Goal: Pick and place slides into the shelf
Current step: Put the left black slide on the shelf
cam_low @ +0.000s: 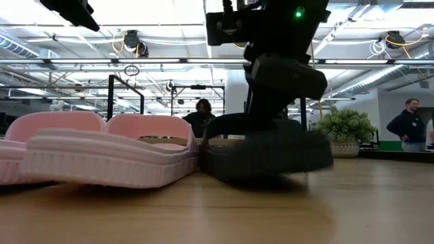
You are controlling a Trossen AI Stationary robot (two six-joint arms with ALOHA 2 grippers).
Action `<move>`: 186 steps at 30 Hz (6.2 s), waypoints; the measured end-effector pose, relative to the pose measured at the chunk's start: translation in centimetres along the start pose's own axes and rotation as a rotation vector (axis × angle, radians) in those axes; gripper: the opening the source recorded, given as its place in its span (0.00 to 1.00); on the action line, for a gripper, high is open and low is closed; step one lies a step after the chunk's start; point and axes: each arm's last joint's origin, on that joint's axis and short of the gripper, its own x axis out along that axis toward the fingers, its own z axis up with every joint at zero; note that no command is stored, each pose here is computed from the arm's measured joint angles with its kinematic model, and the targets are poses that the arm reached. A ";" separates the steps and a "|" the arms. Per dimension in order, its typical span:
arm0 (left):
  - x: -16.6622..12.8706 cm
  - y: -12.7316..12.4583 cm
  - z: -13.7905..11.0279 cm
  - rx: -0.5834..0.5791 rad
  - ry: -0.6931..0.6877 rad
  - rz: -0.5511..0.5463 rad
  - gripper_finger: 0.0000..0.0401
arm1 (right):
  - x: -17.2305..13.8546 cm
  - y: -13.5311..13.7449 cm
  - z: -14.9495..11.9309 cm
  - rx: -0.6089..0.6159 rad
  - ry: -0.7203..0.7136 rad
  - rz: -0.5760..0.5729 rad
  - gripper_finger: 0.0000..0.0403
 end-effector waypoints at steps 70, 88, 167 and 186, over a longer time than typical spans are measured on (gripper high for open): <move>-0.1 0.6 0.1 -0.045 -0.022 0.218 0.06 | 12.0 -22.2 2.7 -0.041 0.174 -0.333 0.00; -0.1 0.6 0.7 -0.066 -0.078 0.223 0.06 | 11.0 -24.1 3.3 -0.033 0.118 -0.431 0.00; -0.1 0.6 0.7 -0.040 -0.077 0.224 0.06 | 11.5 -24.1 1.1 0.005 0.223 -0.392 0.00; -0.1 0.6 0.7 -0.037 -0.077 0.224 0.06 | 11.3 -24.1 0.6 0.003 0.257 -0.379 0.00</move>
